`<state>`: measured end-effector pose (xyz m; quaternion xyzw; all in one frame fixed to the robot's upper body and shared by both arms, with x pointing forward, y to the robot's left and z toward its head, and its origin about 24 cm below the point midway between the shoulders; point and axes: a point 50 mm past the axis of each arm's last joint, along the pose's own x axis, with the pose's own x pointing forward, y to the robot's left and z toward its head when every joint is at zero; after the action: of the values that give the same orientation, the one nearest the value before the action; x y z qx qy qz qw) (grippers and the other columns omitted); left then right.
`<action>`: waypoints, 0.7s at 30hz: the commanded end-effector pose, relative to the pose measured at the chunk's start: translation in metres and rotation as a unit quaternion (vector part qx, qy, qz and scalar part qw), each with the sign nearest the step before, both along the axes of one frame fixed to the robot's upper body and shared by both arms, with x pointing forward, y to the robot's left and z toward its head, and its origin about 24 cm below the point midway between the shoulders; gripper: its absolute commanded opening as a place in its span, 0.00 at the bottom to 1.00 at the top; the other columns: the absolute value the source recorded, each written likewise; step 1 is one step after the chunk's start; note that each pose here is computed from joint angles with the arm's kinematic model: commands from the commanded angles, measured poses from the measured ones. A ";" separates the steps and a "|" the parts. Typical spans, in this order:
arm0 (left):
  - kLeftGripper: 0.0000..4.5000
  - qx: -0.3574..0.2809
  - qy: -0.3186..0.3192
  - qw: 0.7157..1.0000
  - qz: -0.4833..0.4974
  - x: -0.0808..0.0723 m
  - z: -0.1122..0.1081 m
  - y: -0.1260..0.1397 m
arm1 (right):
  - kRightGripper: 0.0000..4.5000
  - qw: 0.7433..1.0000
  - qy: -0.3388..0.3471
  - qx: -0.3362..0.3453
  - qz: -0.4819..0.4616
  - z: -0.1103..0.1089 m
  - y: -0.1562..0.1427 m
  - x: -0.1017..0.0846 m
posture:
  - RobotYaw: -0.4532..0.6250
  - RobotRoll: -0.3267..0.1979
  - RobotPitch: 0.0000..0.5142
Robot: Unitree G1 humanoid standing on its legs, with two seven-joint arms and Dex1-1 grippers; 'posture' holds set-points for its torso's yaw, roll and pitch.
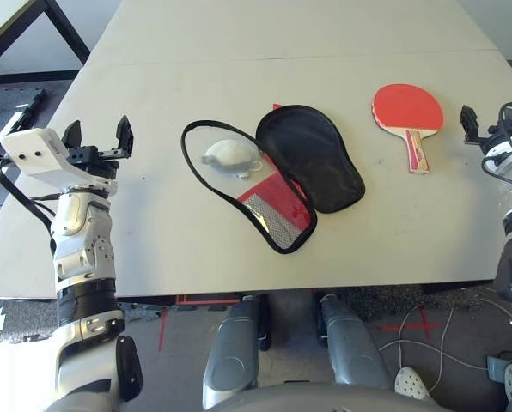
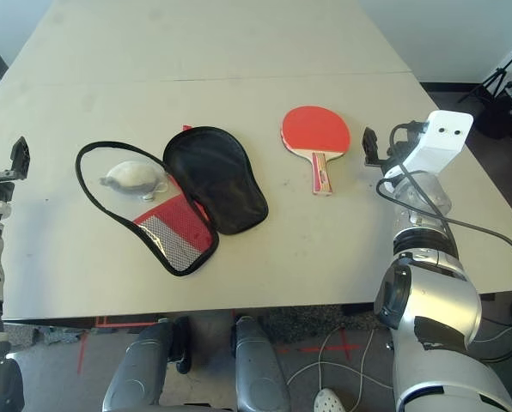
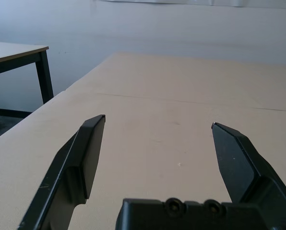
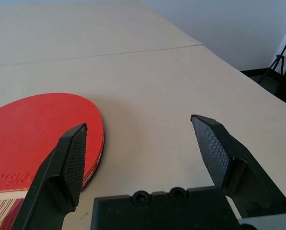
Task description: Store the ping-pong paddle in its case and zip it.
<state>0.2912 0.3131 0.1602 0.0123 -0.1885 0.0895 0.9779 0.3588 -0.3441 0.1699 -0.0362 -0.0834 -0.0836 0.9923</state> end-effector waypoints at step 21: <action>1.00 0.123 0.018 0.941 -0.315 0.013 0.069 -0.103 | 0.99 0.997 0.010 0.075 -0.006 0.013 0.006 0.011 | 0.42 0.62 0.40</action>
<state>0.3068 0.2263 0.2283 0.0628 -0.1899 -0.1961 0.9600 0.3666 -0.3398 0.1789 0.0210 -0.0723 -0.0902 0.9931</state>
